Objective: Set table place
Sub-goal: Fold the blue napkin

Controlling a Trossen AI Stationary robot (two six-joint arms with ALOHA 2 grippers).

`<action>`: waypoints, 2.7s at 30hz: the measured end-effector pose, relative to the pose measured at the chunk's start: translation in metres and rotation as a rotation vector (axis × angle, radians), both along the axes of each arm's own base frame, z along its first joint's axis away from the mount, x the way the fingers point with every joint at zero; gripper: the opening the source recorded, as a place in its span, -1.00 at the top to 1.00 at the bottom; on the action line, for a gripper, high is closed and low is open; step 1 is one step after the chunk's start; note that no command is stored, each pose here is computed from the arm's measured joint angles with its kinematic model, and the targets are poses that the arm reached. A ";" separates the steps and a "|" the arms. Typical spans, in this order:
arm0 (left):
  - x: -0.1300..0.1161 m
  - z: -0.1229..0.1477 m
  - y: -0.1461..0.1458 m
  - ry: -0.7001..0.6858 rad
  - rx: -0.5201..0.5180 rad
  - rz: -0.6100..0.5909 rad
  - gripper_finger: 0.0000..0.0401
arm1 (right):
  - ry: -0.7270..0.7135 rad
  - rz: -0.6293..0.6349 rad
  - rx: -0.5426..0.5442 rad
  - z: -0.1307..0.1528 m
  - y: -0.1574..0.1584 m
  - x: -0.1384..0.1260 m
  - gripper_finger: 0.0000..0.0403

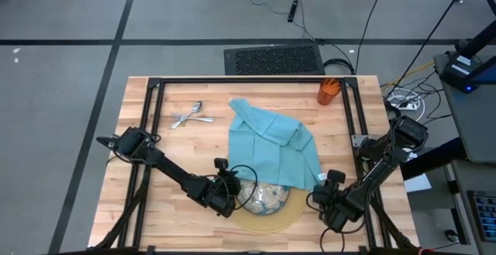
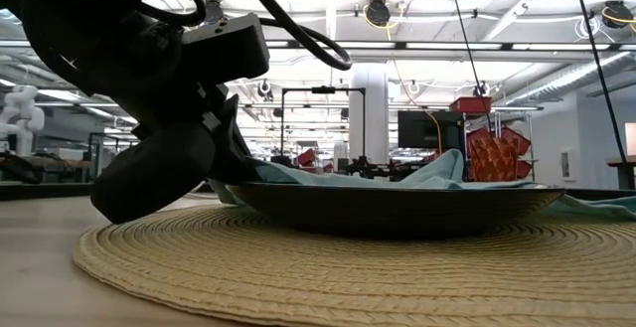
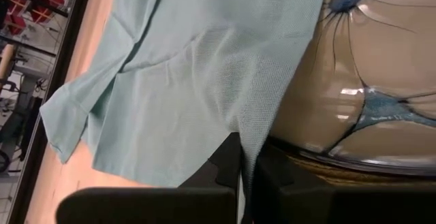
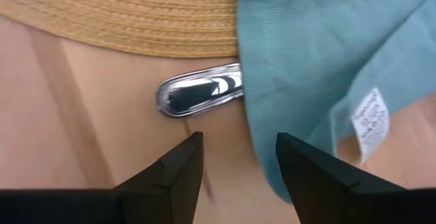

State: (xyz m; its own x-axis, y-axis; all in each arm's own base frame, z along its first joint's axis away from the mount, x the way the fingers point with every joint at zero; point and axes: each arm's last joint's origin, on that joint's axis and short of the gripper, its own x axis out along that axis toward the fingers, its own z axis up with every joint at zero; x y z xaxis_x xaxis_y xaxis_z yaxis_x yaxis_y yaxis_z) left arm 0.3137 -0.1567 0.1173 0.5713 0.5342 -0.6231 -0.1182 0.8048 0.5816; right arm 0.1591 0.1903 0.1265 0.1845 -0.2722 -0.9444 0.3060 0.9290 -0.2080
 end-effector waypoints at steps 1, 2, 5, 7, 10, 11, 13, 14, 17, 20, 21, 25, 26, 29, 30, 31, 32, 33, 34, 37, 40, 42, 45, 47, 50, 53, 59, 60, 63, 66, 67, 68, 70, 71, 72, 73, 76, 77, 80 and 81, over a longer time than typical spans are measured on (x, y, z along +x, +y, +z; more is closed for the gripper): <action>0.000 0.000 0.000 0.000 0.000 0.000 1.00 | 0.003 -0.003 -0.004 0.000 -0.001 0.000 0.13; 0.000 0.000 0.000 -0.001 -0.001 0.000 1.00 | 0.007 -0.005 -0.008 0.000 -0.002 0.001 0.13; 0.000 0.000 0.000 0.000 -0.003 -0.001 1.00 | 0.026 -0.005 -0.032 0.002 -0.003 0.002 0.13; 0.000 0.000 0.000 0.001 -0.004 -0.002 1.00 | 0.035 0.000 -0.046 0.004 -0.004 0.003 0.13; 0.000 0.000 0.000 0.000 -0.004 -0.003 1.00 | 0.050 -0.001 -0.067 0.004 -0.007 0.002 0.13; 0.000 0.000 0.000 0.001 -0.004 -0.006 1.00 | 0.056 -0.005 -0.077 0.004 -0.008 0.002 0.13; 0.001 0.000 -0.001 -0.003 -0.010 -0.008 1.00 | 0.059 -0.012 -0.096 0.005 -0.010 0.002 0.13; 0.001 0.000 -0.001 -0.006 -0.013 -0.009 1.00 | 0.060 -0.011 -0.106 0.005 -0.010 0.001 0.13; 0.001 0.000 -0.002 -0.009 -0.016 -0.013 1.00 | 0.061 -0.013 -0.134 0.005 -0.013 0.001 0.14; 0.002 0.001 -0.003 -0.007 -0.013 -0.025 1.00 | 0.081 -0.036 -0.170 0.005 -0.019 0.001 0.20; 0.002 0.001 -0.003 -0.009 -0.014 -0.026 1.00 | 0.097 -0.042 -0.192 0.004 -0.022 0.001 0.23; 0.002 0.001 -0.004 -0.014 -0.015 -0.032 1.00 | 0.121 -0.055 -0.208 -0.001 -0.024 0.007 0.38; 0.002 0.001 -0.004 -0.016 -0.016 -0.033 1.00 | 0.130 -0.049 -0.212 -0.004 -0.024 0.008 0.42; 0.002 0.001 -0.005 -0.017 -0.016 -0.034 1.00 | 0.124 -0.047 -0.220 -0.009 -0.023 0.010 0.63; 0.002 0.001 -0.005 -0.017 -0.017 -0.034 1.00 | 0.110 -0.055 -0.222 -0.010 -0.022 0.010 0.73; 0.002 0.001 -0.005 -0.017 -0.016 -0.034 1.00 | 0.096 -0.064 -0.218 -0.010 -0.022 0.010 0.84; 0.002 0.001 -0.005 -0.017 -0.017 -0.034 1.00 | 0.082 -0.071 -0.219 -0.010 -0.021 0.011 0.92; 0.002 0.001 -0.005 -0.016 -0.016 -0.034 1.00 | 0.063 -0.078 -0.227 -0.010 -0.020 0.010 0.95; 0.002 0.001 -0.004 -0.016 -0.016 -0.034 1.00 | 0.043 -0.088 -0.234 -0.010 -0.020 0.010 0.97; 0.002 0.001 -0.004 -0.019 -0.005 -0.031 1.00 | 0.000 -0.107 -0.244 -0.010 -0.018 0.010 1.00; 0.002 0.002 -0.004 -0.021 0.033 -0.034 1.00 | -0.059 -0.119 -0.250 -0.005 -0.013 0.015 1.00; 0.000 0.006 -0.004 -0.029 0.050 -0.033 1.00 | -0.071 -0.114 -0.259 0.001 -0.011 0.017 1.00; -0.003 0.017 -0.003 -0.048 0.069 -0.024 1.00 | -0.094 -0.089 -0.269 0.013 -0.004 0.025 1.00; -0.007 0.028 -0.002 -0.057 0.083 -0.021 1.00 | -0.092 -0.066 -0.278 0.024 0.000 0.030 1.00; -0.014 0.051 0.001 -0.081 0.115 -0.029 1.00 | -0.101 -0.037 -0.292 0.046 0.008 0.038 1.00; -0.022 0.078 0.005 -0.120 0.146 -0.038 1.00 | -0.125 -0.002 -0.336 0.075 0.014 0.046 1.00; -0.041 0.146 0.015 -0.187 0.284 -0.056 1.00 | -0.230 0.042 -0.425 0.143 0.019 0.058 1.00; -0.043 0.160 0.017 -0.201 0.307 -0.060 1.00 | -0.258 0.077 -0.423 0.154 0.017 0.060 1.00; -0.053 0.208 0.023 -0.263 0.378 -0.050 1.00 | -0.379 0.059 -0.436 0.189 0.003 0.069 1.00; -0.063 0.249 0.030 -0.317 0.407 -0.032 1.00 | -0.459 0.064 -0.506 0.217 -0.015 0.074 1.00; -0.066 0.258 0.032 -0.319 0.424 -0.030 1.00 | -0.487 0.062 -0.535 0.226 -0.021 0.077 1.00; -0.068 0.265 0.034 -0.318 0.439 -0.029 1.00 | -0.496 0.069 -0.566 0.232 -0.026 0.078 1.00; -0.071 0.275 0.036 -0.298 0.479 -0.033 1.00 | -0.518 0.053 -0.606 0.246 -0.038 0.083 1.00; -0.073 0.279 0.038 -0.289 0.500 -0.031 1.00 | -0.524 0.045 -0.628 0.252 -0.043 0.085 1.00; -0.075 0.283 0.039 -0.280 0.521 -0.026 1.00 | -0.526 0.041 -0.648 0.258 -0.048 0.087 1.00; -0.077 0.287 0.041 -0.272 0.534 -0.028 1.00 | -0.536 0.033 -0.666 0.264 -0.052 0.089 1.00; -0.082 0.303 0.049 -0.275 0.548 -0.013 1.00 | -0.561 -0.015 -0.688 0.284 -0.067 0.094 1.00; -0.084 0.308 0.053 -0.276 0.551 -0.005 1.00 | -0.573 -0.035 -0.701 0.292 -0.074 0.095 1.00; -0.092 0.327 0.069 -0.297 0.550 0.041 1.00 | -0.607 -0.083 -0.780 0.315 -0.090 0.094 1.00; -0.097 0.335 0.076 -0.307 0.547 0.060 1.00 | -0.618 -0.093 -0.803 0.324 -0.095 0.092 1.00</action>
